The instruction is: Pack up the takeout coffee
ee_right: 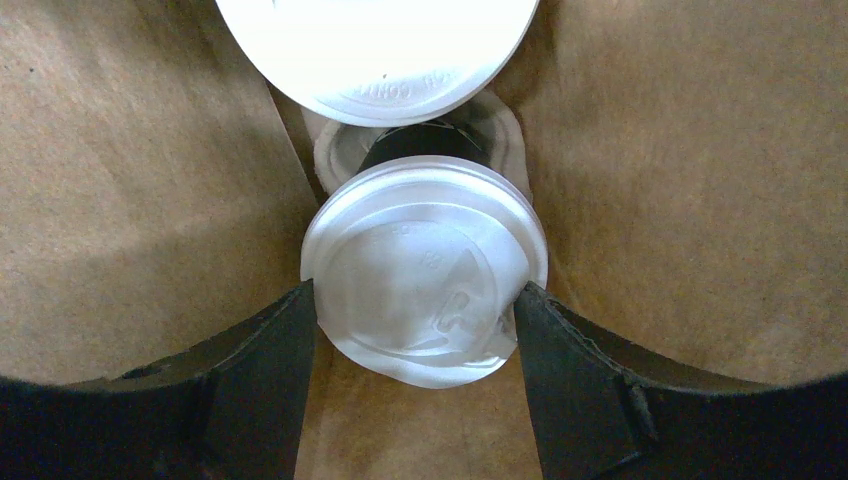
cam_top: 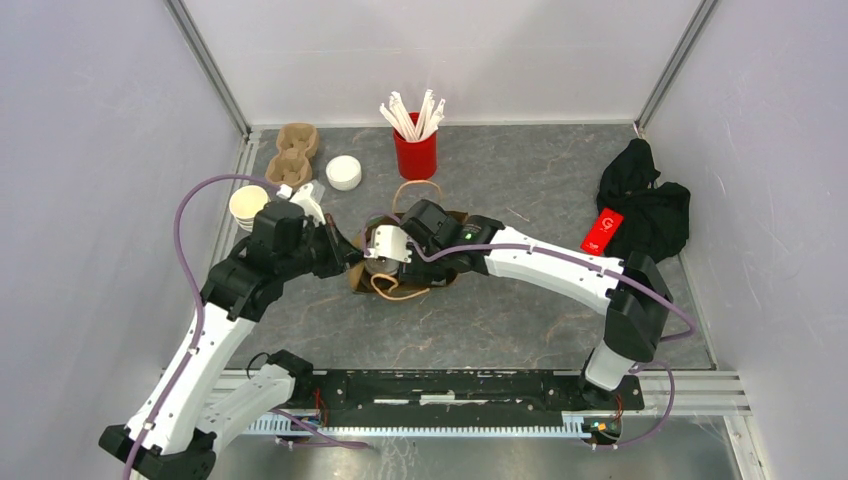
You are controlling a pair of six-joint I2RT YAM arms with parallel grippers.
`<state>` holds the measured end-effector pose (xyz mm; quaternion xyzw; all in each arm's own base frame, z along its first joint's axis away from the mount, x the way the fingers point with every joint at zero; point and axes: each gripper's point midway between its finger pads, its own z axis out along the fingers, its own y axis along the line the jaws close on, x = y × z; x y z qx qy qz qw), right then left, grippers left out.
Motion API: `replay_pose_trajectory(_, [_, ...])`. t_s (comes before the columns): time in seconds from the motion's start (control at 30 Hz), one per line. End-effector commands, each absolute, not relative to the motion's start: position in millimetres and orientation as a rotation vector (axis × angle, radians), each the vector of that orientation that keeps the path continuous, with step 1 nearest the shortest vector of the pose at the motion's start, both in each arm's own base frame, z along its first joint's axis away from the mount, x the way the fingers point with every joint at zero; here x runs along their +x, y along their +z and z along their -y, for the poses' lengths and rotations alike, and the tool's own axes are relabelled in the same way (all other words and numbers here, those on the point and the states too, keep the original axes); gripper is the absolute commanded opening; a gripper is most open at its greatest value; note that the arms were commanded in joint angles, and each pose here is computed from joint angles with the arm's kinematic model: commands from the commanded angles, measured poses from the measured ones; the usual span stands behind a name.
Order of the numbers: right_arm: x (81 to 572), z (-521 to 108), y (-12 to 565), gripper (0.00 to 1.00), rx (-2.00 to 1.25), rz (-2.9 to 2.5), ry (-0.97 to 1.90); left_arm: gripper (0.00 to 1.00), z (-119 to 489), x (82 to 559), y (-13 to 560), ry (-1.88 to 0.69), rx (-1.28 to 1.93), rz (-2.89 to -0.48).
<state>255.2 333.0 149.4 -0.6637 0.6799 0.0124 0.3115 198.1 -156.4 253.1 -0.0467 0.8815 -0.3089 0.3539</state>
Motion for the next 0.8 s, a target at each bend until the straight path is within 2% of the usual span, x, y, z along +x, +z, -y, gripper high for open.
replay_pose_trajectory(0.0, [234,-322,120,0.46,-1.787,-1.966,0.081,0.02,147,188,258,-0.769,-0.248,-2.331])
replay_pose_trajectory(0.3, [236,-311,72,0.44,-1.893,-2.061,-0.026,0.02,127,209,261,-0.644,-0.482,-2.274])
replay_pose_trajectory(0.5, [236,-299,37,0.45,-1.947,-2.102,-0.091,0.02,123,225,272,-0.603,-0.517,-2.218])
replay_pose_trajectory(0.6, [242,-302,49,0.51,-1.932,-2.092,-0.115,0.02,125,228,270,-0.598,-0.515,-2.233])
replay_pose_trajectory(0.77, [243,-331,98,0.68,-1.798,-2.043,0.051,0.02,128,230,266,-0.610,-0.530,-2.236])
